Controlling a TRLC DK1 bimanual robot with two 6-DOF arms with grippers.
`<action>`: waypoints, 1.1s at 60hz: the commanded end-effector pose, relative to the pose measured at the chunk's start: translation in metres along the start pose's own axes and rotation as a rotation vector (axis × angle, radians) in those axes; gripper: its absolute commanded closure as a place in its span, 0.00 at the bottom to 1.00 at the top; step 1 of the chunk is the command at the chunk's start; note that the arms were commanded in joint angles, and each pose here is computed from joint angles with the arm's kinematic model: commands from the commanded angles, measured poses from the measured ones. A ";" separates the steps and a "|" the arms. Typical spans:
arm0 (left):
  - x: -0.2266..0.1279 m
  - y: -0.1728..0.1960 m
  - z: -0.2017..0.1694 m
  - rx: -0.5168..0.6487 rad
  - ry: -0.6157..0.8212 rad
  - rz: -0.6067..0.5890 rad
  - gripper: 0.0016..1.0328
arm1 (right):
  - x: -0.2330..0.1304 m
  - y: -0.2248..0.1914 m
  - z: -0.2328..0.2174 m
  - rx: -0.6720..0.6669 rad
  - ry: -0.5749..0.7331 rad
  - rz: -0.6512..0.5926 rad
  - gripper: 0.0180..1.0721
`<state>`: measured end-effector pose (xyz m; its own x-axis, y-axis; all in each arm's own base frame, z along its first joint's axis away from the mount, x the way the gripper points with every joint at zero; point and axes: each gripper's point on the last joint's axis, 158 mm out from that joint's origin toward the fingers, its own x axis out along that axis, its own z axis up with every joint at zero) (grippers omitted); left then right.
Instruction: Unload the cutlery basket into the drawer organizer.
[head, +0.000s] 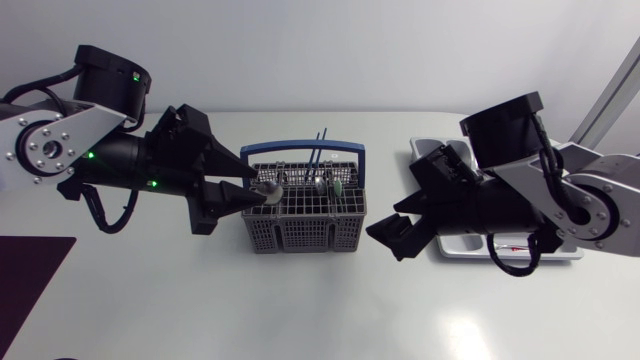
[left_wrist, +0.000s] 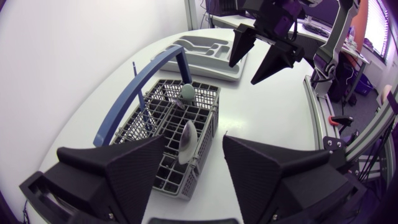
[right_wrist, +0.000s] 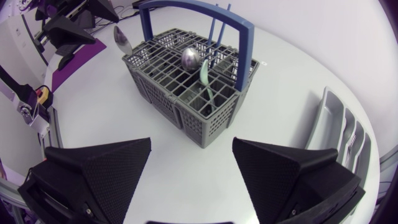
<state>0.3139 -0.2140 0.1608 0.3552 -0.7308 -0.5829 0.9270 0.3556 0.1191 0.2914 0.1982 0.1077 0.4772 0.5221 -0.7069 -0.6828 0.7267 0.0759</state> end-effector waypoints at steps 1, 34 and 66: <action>0.009 -0.005 -0.012 0.002 0.013 -0.032 0.36 | -0.001 0.011 0.001 -0.029 -0.012 0.033 0.10; 0.032 0.004 -0.012 -0.013 0.020 -0.093 0.75 | 0.019 0.032 0.016 -0.078 -0.018 0.083 0.10; 0.038 0.009 -0.010 -0.094 0.019 -0.177 0.93 | 0.030 0.035 0.018 -0.091 -0.009 0.092 0.10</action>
<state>0.3282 -0.2329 0.1253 0.1959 -0.7673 -0.6107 0.9568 0.2861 -0.0525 0.2889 0.2417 0.1009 0.4165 0.5832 -0.6974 -0.7599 0.6444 0.0850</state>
